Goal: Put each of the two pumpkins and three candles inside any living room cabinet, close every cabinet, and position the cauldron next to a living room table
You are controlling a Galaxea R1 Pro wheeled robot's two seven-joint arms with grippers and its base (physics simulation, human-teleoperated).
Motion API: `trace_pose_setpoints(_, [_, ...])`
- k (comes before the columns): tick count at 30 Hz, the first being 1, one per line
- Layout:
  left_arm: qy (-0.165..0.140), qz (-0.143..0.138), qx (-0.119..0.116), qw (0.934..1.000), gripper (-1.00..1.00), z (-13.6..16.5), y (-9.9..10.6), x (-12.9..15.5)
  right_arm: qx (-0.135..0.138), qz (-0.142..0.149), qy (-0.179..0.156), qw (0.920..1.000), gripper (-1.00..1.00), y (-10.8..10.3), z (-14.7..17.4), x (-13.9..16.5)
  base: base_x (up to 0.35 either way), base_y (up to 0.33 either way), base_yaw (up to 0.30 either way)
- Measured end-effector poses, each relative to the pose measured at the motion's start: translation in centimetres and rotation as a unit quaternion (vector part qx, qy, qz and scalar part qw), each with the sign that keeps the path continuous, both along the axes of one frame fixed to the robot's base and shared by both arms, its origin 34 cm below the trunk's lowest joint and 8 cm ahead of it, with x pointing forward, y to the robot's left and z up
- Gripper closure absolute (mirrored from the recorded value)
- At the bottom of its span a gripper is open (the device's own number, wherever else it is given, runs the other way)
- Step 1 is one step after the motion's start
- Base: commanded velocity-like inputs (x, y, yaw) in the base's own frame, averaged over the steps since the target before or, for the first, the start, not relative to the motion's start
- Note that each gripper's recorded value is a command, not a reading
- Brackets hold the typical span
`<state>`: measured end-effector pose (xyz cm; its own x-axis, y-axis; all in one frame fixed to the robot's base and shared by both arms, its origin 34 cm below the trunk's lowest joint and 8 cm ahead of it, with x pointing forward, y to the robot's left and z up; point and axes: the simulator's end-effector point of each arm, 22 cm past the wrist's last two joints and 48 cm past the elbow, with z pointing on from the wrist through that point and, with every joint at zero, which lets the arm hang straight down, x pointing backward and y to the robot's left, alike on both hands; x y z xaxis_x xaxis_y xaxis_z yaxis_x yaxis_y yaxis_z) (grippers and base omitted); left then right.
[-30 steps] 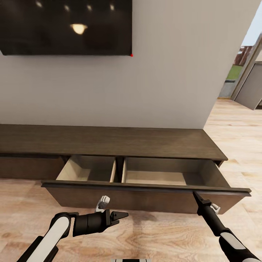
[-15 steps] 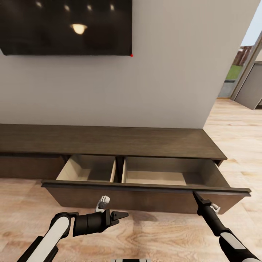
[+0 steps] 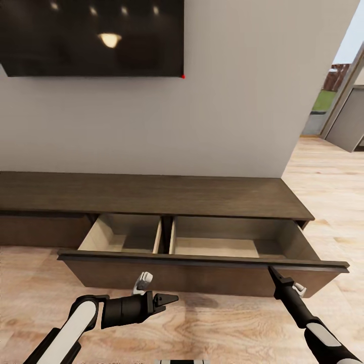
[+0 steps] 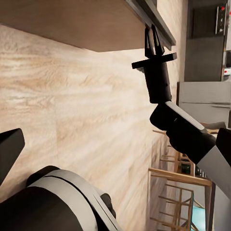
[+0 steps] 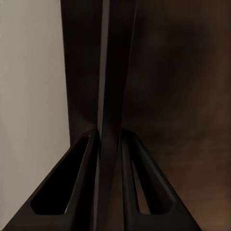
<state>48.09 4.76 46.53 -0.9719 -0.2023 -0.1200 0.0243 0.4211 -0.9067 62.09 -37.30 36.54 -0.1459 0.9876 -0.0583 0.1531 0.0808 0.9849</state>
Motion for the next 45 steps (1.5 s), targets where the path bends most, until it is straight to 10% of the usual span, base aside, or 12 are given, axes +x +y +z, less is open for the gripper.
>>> trace_pose_setpoints(45, [0.000, 0.000, 0.000, 1.0000, -1.00, 0.00, 0.00, 0.00, 0.000, -0.004, 0.000, 1.0000, 1.00, -0.33, 0.01, -0.05, -0.044, 0.006, 0.000])
